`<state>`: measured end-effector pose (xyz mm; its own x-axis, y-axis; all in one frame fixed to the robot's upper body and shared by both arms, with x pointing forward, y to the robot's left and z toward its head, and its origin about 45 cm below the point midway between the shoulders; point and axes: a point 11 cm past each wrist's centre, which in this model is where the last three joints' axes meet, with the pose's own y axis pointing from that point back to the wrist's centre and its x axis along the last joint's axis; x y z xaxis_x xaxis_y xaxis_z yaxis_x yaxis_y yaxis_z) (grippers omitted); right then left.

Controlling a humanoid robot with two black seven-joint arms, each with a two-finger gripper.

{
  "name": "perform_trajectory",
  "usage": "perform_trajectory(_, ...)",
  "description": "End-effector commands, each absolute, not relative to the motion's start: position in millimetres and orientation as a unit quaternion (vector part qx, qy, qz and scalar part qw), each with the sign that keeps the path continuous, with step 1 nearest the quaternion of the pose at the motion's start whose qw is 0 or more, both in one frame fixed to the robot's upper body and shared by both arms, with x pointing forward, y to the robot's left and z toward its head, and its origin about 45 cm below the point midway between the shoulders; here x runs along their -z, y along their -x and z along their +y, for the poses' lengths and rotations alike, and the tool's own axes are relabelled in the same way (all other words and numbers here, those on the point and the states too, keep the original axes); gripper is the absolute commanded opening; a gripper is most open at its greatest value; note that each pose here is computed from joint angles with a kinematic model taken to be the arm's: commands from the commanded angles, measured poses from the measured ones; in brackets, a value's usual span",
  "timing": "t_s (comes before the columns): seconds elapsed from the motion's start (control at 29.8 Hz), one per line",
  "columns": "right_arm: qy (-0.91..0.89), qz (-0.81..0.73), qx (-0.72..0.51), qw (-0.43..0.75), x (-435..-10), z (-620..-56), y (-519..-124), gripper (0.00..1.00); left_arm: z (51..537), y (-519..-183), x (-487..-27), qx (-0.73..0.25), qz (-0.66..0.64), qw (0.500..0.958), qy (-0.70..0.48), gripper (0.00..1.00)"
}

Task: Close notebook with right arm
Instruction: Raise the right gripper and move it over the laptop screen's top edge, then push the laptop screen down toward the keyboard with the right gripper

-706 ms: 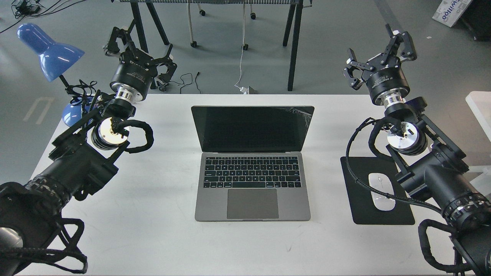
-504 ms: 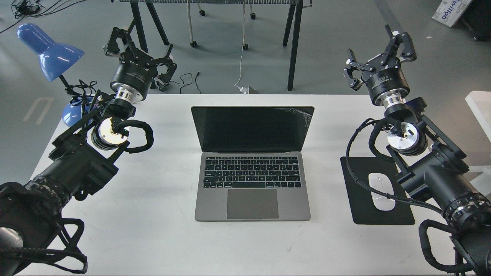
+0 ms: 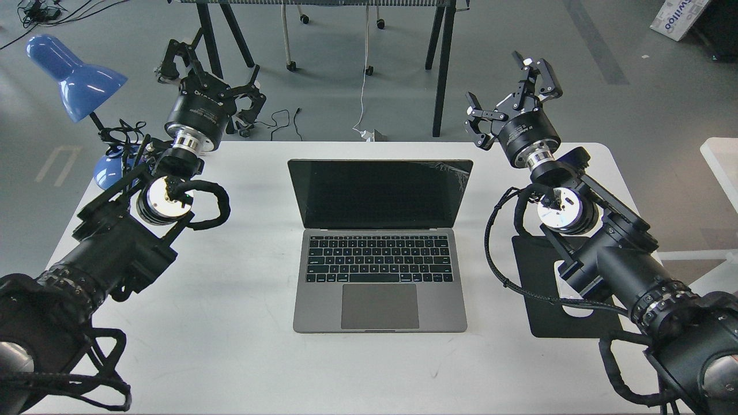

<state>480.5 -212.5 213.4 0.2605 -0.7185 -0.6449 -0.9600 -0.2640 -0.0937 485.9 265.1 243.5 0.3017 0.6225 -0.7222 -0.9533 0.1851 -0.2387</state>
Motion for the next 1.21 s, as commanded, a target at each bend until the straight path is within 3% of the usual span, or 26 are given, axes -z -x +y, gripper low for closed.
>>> perform_trajectory(0.0, 0.759, 0.550, -0.252, 0.242, -213, -202, -480, 1.00, 265, -486, -243, -0.539, 0.242, 0.731, 0.342, 1.00)
perform_trajectory(0.34, 0.808, 0.494, -0.258, 0.192, -197, -165, -456, 1.00, 265, -486, -243, -0.539, 0.242, 0.731, 0.341, 1.00)
perform_trajectory(1.18, 0.844, 0.446, -0.275, 0.117, -157, -199, -372, 1.00, 265, -486, -243, -0.539, 0.242, 0.732, 0.340, 1.00)
